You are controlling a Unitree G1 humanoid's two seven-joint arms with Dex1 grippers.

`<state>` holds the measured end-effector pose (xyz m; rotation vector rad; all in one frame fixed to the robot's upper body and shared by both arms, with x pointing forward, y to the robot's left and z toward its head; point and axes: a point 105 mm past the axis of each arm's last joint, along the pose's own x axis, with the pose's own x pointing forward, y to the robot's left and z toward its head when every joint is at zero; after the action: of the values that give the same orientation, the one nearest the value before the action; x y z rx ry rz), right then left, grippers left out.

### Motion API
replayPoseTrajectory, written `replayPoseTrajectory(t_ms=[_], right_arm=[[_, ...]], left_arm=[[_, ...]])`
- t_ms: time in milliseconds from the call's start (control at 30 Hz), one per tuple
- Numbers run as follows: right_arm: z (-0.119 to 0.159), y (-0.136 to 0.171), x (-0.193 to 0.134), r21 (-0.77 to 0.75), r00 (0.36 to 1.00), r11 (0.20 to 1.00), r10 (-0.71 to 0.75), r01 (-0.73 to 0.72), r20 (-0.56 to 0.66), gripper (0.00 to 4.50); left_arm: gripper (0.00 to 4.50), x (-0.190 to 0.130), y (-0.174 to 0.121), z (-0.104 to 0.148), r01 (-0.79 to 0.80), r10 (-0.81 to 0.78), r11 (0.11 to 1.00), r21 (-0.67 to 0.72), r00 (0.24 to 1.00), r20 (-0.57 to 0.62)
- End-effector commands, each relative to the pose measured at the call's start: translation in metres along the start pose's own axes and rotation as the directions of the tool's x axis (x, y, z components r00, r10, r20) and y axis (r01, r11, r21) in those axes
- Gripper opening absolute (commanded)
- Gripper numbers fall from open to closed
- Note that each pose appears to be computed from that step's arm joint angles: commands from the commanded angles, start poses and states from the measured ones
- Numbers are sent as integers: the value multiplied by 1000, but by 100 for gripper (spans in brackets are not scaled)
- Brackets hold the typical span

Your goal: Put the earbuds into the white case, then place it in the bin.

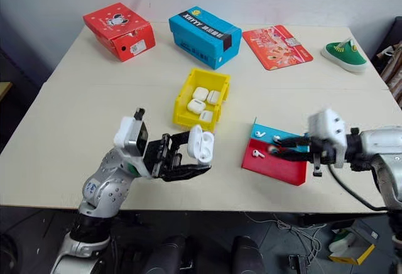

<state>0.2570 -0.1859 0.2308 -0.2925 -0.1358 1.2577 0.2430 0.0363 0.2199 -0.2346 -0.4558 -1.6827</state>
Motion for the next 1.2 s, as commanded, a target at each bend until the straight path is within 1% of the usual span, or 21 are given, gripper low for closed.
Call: replayPoseTrajectory(t_ms=[33, 67, 100, 133, 167, 333, 467, 600, 1033, 1200], right_arm=[[42, 0, 8, 57, 954, 993, -115, 103, 278, 43], [55, -3, 11, 120, 903, 983, -177, 140, 392, 43], [65, -2, 14, 142, 856, 976, -212, 163, 472, 43], [70, 0, 18, 153, 823, 972, -233, 179, 518, 43], [74, 5, 23, 151, 808, 972, -234, 180, 541, 43], [87, 23, 45, 93, 775, 980, -195, 174, 601, 43], [90, 41, 64, 14, 803, 996, -81, 90, 590, 43], [89, 47, 72, -6, 811, 998, -43, 57, 584, 43], [75, 46, 81, 17, 829, 1000, -17, 10, 559, 43], [63, 46, 82, 28, 860, 1000, -20, 6, 511, 43]], left_arm=[[280, 5, -3, 11, 101, -96, 978, -181, 995, 39], [280, 6, -2, 14, 116, -108, 970, -215, 993, 51], [280, 7, 0, 17, 125, -115, 966, -225, 992, 55], [280, 8, 3, 20, 130, -119, 968, -214, 991, 62], [280, 9, 4, 23, 138, -126, 970, -202, 990, 67], [280, 14, 8, 30, 166, -154, 966, -197, 985, 74], [280, 17, 8, 29, 176, -166, 964, -198, 984, 65], [280, 18, 7, 28, 168, -159, 967, -191, 985, 63], [280, 18, 6, 28, 143, -133, 975, -169, 989, 71], [280, 19, 6, 27, 144, -135, 979, -141, 988, 72]])
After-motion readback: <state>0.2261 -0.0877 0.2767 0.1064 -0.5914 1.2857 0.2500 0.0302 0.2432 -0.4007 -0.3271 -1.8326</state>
